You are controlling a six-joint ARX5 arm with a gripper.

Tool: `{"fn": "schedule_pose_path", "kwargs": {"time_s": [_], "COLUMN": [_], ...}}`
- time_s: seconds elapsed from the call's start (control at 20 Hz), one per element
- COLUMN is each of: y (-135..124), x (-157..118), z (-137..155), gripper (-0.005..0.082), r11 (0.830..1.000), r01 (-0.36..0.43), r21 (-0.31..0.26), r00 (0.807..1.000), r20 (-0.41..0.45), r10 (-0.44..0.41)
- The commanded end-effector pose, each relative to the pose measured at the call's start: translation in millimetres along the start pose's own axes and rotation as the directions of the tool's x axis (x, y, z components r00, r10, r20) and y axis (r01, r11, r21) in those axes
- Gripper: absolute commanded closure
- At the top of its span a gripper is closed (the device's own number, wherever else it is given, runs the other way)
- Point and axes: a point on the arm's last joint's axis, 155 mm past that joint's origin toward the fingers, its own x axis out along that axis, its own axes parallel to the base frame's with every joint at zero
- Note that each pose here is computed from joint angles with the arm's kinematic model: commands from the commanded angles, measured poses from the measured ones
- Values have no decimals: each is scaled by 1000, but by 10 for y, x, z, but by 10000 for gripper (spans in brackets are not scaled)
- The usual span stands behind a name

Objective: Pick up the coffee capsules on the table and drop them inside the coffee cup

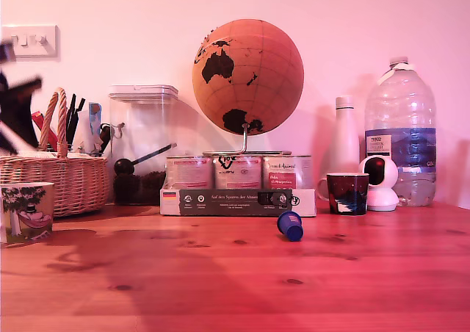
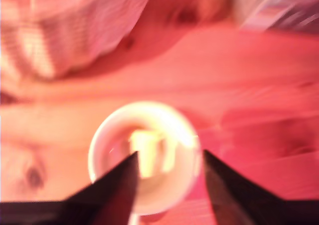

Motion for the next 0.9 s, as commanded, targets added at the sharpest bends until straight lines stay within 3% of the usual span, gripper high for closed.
{"fn": "schedule_pose_path", "kwargs": {"time_s": [0.0,0.5,0.85], "y": [-113,-841,-1445], "x": [-83,-338,-242], "z": [120,437,181], "gripper": [793,793,793], "r11": [999,975,937], "r01": [12,74,146], "r21": [46,208,318], "r00": [999,980,957], "r20": [39,166,195], "r10": [-13,-109,-216]}}
